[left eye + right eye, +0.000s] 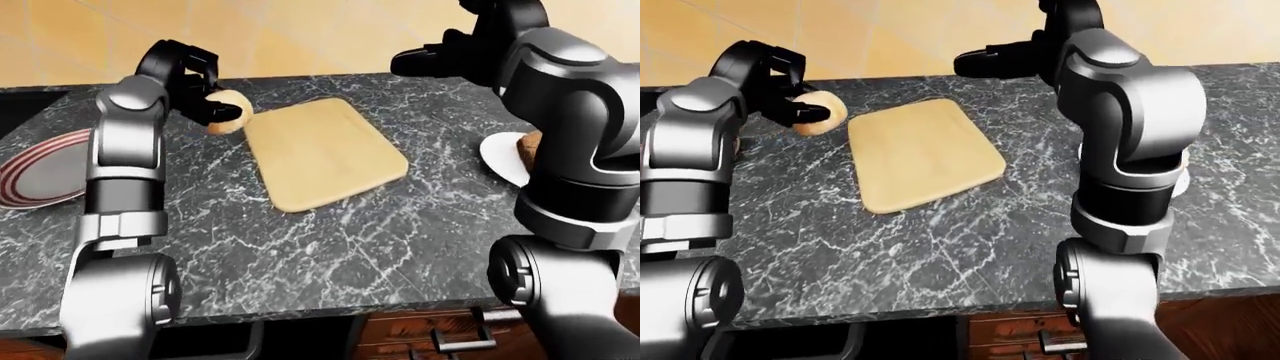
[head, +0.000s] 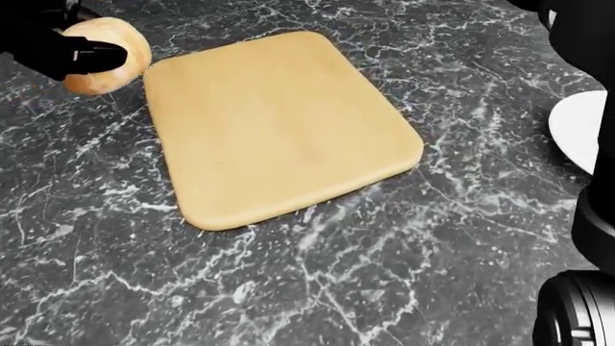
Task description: Place all breads on the cutting board.
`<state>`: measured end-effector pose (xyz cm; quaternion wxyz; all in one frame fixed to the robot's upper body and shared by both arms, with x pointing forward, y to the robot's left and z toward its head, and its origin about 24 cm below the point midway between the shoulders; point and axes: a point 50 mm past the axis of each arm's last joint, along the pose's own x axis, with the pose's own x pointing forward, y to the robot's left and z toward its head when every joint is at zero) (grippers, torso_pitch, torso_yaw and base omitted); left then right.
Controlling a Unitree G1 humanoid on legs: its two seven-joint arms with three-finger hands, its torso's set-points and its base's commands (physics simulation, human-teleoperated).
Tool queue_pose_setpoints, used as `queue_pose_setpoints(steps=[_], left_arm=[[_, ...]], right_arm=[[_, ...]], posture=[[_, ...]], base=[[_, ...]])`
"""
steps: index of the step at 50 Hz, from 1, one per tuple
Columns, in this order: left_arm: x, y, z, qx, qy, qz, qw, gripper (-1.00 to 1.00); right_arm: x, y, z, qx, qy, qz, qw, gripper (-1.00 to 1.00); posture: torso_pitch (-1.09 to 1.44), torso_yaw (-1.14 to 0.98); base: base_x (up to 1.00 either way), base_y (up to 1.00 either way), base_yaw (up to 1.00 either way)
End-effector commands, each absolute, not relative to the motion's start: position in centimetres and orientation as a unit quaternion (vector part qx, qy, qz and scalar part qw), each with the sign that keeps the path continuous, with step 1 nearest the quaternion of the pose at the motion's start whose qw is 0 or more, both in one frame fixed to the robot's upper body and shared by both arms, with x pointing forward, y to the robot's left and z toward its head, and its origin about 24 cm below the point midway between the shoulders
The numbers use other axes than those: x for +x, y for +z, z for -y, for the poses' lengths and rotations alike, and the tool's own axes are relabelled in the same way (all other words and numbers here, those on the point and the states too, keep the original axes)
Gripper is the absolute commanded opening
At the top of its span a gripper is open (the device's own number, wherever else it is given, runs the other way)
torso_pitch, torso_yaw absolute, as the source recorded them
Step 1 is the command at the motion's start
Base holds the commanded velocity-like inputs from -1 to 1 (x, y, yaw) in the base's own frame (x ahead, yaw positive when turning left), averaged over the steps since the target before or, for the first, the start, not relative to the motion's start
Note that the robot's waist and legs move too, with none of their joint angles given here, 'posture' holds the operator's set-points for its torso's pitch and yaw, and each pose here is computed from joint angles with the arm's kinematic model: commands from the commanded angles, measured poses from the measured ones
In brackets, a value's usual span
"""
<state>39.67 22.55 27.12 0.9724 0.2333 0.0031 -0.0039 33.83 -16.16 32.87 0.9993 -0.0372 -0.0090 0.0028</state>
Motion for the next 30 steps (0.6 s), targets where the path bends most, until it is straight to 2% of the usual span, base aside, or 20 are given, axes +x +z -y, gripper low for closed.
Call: queue_pose_setpoints(steps=[1, 6, 10, 14, 22, 30], left_arm=[[39.26, 29.72, -21.82, 0.242, -0.005, 0.053, 0.969, -1.00], [39.11, 29.60, -21.73, 0.244, -0.006, 0.052, 0.968, -1.00], [39.20, 29.61, -21.67, 0.243, -0.007, 0.053, 0.969, -1.00], [39.06, 29.52, -21.62, 0.242, -0.008, 0.052, 0.969, -1.00], [39.09, 29.28, -21.62, 0.242, -0.008, 0.052, 0.969, -1.00], [39.15, 29.27, -21.49, 0.241, -0.010, 0.052, 0.969, -1.00]], right_arm=[[33.19, 34.38, 16.65, -0.032, -0.010, 0.051, 0.998, 1.00], [33.27, 34.27, 16.85, -0.031, -0.014, 0.047, 0.998, 1.00], [33.25, 34.49, 16.80, -0.031, -0.016, 0.048, 0.998, 1.00], [33.37, 34.46, 16.77, -0.031, -0.016, 0.046, 0.998, 1.00], [33.39, 34.50, 16.67, -0.041, -0.016, 0.046, 0.998, 1.00], [33.50, 34.63, 17.30, -0.040, -0.038, 0.044, 0.997, 1.00]], posture=[[0.00, 0.00], [0.00, 0.00], [0.00, 0.00], [0.00, 0.00], [0.00, 0.00], [0.00, 0.00]], base=[[0.00, 0.00, 0.00], [0.00, -0.65, 0.00], [0.00, 0.00, 0.00], [0.00, -0.96, 0.00], [0.00, 0.00, 0.00], [0.00, 0.00, -0.88]])
